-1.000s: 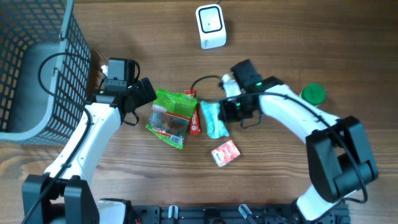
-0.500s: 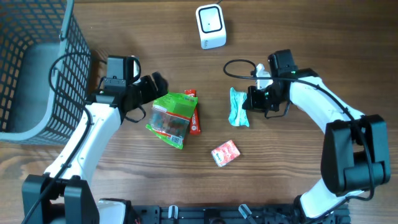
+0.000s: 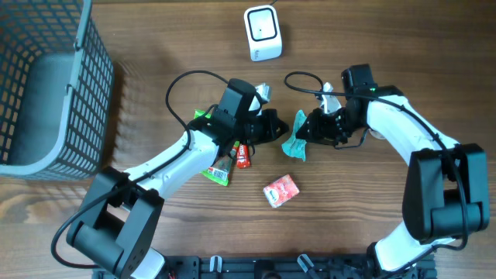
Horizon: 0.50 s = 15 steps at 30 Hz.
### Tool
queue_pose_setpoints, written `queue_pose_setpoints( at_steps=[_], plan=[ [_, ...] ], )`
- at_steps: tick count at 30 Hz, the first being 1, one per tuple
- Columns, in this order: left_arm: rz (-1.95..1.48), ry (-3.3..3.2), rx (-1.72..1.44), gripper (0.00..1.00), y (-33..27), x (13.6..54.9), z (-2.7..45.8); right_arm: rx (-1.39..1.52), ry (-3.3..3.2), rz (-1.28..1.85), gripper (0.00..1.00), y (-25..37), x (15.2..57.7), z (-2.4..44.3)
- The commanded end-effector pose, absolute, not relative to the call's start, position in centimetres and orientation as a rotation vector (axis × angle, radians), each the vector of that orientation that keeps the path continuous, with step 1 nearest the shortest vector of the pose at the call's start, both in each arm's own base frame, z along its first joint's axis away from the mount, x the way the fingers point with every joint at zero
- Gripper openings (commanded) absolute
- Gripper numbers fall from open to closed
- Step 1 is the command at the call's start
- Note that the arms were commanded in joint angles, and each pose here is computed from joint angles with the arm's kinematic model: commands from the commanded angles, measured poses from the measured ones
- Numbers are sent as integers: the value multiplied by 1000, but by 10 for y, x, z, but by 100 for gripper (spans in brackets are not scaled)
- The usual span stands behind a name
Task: Scan the item barcode
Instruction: 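Grasp the mint-green tissue pack with both grippers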
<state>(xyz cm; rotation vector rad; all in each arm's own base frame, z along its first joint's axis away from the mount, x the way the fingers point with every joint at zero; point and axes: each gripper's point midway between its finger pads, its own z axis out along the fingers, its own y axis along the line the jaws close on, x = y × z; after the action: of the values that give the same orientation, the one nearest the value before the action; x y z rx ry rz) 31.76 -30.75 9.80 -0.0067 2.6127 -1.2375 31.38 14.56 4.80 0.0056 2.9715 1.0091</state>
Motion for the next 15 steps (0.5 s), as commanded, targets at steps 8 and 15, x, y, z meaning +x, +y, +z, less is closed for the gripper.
queue_pose_setpoints(
  at_steps=[8,15],
  plan=[
    [-1265,2603,-12,4,-315,324,87,-51,2791,1004,4,142,348,99],
    [-1255,2660,76,4,-340,304,60,62,2815,960,4,135,337,56]
  ],
)
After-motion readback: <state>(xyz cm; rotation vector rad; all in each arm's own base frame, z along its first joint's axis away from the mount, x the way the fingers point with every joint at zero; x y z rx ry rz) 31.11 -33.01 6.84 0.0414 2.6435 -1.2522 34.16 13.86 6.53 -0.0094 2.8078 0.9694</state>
